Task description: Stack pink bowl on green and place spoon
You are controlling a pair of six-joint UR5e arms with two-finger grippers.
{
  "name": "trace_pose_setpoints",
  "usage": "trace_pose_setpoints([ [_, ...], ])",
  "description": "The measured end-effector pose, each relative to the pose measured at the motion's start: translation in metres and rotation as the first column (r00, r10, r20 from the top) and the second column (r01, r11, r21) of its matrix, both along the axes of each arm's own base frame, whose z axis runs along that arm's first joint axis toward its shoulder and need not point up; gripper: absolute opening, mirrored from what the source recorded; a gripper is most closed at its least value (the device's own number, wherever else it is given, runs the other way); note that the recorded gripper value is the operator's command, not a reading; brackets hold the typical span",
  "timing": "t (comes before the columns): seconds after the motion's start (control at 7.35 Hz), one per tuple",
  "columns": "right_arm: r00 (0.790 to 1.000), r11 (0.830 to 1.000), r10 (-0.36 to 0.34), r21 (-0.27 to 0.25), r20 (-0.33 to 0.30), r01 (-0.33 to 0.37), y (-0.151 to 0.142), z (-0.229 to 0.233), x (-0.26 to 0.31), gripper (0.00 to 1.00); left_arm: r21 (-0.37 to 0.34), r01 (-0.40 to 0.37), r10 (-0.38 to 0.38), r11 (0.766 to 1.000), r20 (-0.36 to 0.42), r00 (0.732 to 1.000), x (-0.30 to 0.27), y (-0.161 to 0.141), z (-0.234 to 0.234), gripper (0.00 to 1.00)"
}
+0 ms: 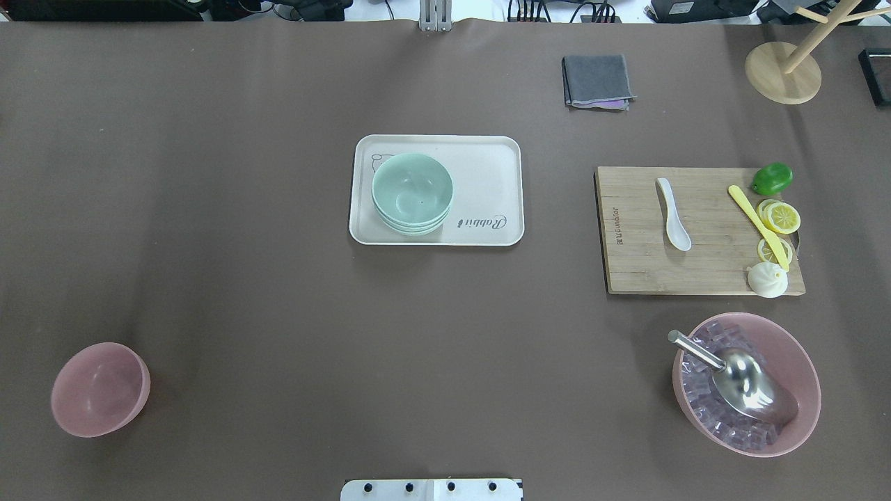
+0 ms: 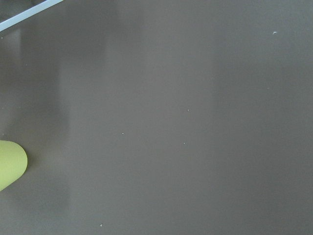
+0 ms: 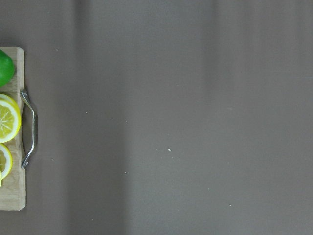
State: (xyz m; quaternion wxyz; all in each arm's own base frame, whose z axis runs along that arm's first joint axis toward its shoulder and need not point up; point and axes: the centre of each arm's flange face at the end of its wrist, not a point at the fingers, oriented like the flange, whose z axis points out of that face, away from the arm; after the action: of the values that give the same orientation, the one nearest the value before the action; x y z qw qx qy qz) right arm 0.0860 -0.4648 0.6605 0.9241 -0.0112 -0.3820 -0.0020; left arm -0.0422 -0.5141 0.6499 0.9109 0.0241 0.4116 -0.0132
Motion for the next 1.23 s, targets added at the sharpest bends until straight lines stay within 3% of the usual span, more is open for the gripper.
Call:
trace_pose_setpoints([
  [1.23, 1.000, 1.000, -0.001, 0.004, 0.002, 0.001, -0.0003, -0.0016, -0.0002, 1.00, 0.005, 0.000, 0.000, 1.000, -0.001, 1.000, 0.0002, -0.0034, -0.0043, 0.98],
])
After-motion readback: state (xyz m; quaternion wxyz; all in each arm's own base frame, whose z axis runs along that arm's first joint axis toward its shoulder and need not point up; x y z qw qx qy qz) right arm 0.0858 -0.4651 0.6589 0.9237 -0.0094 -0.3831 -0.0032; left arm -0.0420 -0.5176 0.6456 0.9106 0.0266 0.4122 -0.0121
